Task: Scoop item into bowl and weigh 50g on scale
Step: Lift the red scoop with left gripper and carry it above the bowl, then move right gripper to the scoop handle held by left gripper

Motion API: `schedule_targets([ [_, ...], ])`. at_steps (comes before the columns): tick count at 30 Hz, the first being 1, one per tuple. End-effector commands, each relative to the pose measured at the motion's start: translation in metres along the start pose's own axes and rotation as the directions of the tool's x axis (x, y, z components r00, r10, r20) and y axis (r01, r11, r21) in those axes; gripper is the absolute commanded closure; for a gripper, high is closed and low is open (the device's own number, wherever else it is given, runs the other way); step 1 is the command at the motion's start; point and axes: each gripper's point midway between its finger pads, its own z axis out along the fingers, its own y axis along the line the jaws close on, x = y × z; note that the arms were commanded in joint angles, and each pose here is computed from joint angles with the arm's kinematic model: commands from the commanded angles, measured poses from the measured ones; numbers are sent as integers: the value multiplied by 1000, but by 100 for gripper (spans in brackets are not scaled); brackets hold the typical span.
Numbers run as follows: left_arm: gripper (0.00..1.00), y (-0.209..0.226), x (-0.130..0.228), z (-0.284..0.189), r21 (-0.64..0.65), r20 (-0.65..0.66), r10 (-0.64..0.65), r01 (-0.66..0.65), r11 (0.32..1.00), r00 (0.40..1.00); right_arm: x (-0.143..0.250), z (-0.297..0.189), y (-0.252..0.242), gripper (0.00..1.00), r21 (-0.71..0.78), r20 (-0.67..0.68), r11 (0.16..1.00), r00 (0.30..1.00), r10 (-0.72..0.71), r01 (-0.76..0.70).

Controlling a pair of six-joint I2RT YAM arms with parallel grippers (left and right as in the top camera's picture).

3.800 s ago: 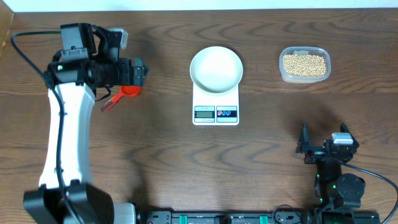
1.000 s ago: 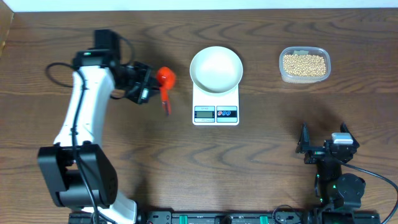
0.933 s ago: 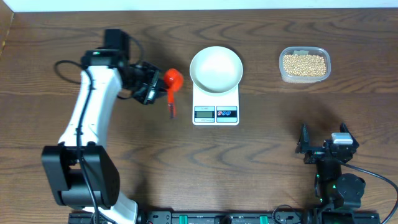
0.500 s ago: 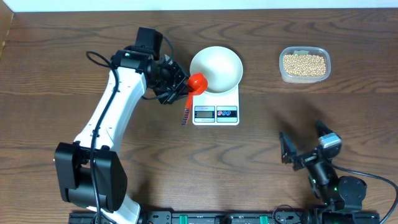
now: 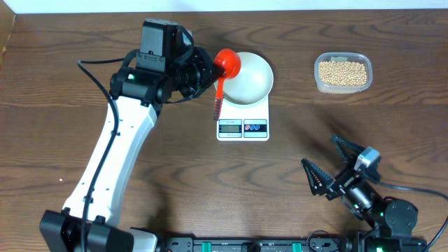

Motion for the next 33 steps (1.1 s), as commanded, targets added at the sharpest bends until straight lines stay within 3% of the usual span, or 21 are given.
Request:
schedule_targets([
  [1,92,-11,3,2,11,22,3,-3,1000,1000,-23,7,21,1,-90,-42,994,998,56,-60],
  [12,93,-17,4,10,-7,83,-67,68,998,994,-66,58,28,1,-193,-248,935,937,247,-298],
  [21,92,-23,9,14,-6,93,-50,51,999,994,-12,123,47,1,-194,-473,873,822,315,-447],
  [28,92,-8,21,17,-69,53,-73,77,995,996,17,144,57,1,-204,-523,854,791,317,-478],
  [33,93,2,20,27,-103,44,-88,92,990,995,18,152,67,3,-219,-524,828,778,347,-516],
])
